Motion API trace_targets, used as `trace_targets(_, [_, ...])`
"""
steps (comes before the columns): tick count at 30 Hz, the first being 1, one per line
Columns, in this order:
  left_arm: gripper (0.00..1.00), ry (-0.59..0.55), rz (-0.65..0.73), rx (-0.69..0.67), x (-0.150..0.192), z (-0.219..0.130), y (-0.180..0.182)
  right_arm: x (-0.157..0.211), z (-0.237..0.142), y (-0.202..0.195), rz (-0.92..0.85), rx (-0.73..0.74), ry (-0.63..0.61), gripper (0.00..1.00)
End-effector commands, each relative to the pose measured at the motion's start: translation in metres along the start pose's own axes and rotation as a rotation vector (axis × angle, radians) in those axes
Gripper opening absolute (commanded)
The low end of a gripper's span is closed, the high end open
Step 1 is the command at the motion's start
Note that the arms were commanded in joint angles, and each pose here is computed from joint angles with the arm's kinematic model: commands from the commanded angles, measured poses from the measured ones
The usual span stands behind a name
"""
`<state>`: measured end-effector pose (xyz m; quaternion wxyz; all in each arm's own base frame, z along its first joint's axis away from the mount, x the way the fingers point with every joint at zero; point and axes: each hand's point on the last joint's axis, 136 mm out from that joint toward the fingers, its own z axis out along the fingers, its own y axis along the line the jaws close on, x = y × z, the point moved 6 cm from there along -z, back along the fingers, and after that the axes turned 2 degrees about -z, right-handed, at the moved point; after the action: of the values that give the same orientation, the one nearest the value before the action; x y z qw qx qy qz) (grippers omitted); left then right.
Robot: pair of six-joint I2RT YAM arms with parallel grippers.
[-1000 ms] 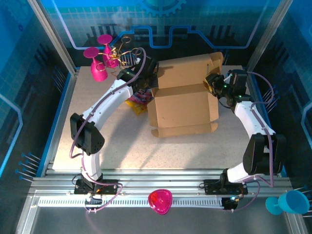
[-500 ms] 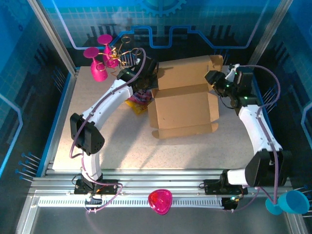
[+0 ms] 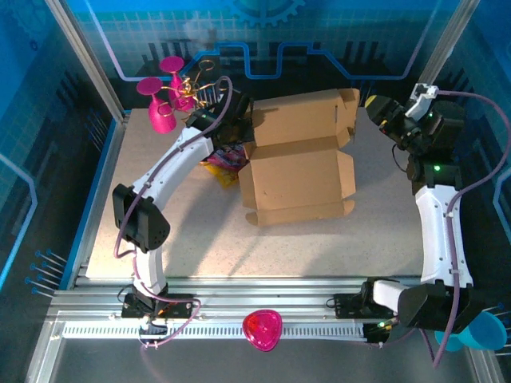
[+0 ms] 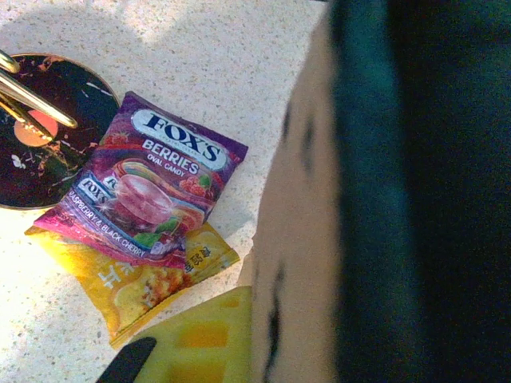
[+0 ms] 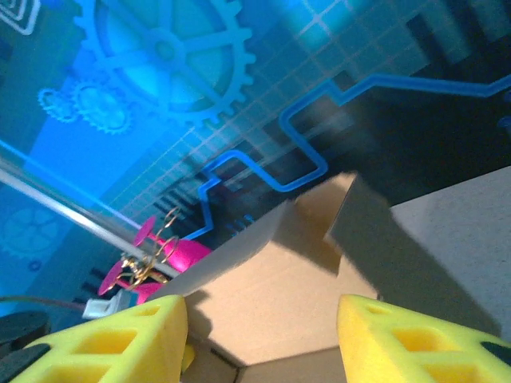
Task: Fold the paper box
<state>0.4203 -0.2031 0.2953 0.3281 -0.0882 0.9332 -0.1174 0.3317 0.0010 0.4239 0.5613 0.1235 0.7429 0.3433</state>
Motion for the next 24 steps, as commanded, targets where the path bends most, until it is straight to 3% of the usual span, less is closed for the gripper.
trace_targets(1, [0.0,0.026,0.014,0.033,-0.003,-0.001,-0.004,0.008,0.008,-0.02,-0.109,0.131,0.048,0.53])
trace_targets(9, [0.0,0.042,0.01,0.042,-0.001,0.0,-0.005,0.034,0.025,-0.037,-0.324,0.244,0.146,0.6])
trace_targets(16, [0.0,0.047,0.005,0.042,-0.001,0.0,-0.005,0.047,0.048,-0.049,-0.446,0.375,0.223,0.56])
trace_targets(21, [0.0,0.053,0.002,0.039,-0.001,0.0,-0.005,0.046,0.059,-0.056,-0.534,0.484,0.232,0.4])
trace_targets(24, [0.0,0.055,0.0,0.033,-0.001,0.0,-0.004,0.048,0.068,-0.053,-0.583,0.483,0.25,0.24])
